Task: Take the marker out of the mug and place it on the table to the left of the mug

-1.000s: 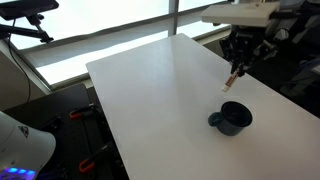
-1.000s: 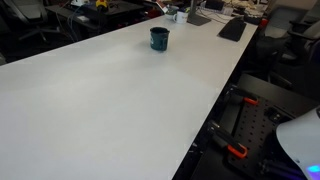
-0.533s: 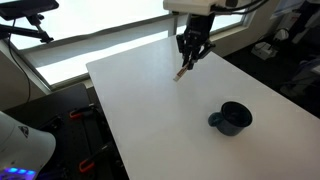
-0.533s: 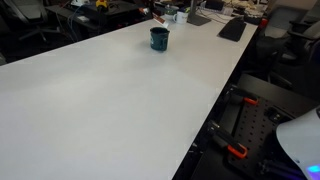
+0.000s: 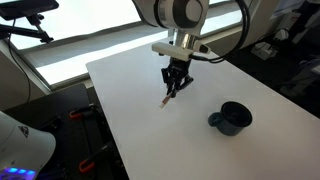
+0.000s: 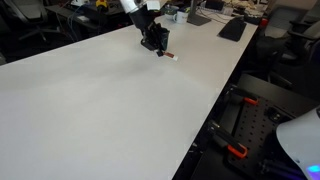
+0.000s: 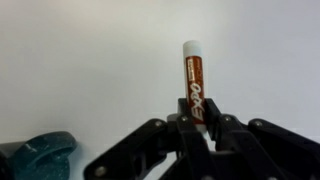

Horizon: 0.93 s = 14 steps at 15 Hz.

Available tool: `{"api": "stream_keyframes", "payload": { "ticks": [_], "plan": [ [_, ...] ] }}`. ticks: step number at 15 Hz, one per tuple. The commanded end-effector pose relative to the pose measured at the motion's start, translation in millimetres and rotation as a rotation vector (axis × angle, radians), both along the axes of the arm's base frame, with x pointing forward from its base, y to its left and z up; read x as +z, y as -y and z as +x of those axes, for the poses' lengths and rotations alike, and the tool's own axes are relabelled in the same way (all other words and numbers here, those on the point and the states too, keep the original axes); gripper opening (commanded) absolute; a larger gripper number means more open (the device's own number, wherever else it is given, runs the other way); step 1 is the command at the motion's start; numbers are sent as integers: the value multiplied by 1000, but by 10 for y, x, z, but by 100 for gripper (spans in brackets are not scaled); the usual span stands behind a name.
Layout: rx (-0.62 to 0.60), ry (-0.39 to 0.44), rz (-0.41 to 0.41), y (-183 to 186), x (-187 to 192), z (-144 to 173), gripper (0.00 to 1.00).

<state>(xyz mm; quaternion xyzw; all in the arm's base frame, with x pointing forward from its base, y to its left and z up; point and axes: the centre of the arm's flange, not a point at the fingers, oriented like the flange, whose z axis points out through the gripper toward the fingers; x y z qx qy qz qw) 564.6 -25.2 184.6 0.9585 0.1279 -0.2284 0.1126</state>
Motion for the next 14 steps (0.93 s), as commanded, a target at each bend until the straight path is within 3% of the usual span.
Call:
{"api": "stream_keyframes", "payload": {
  "ticks": [1, 5, 6, 8, 11, 12, 14],
  "plan": [
    [24, 4, -13, 34, -250, -117, 5],
    [38, -3, -15, 48, -413, -163, 5],
    [38, -4, -20, 46, -433, -166, 44],
    [43, -9, -23, 57, -456, -174, 52],
    [45, -20, -26, 75, -467, -186, 74],
    [32, -29, -9, 67, -485, -126, 58],
    [31, -30, -10, 78, -491, -129, 73]
  ]
}}
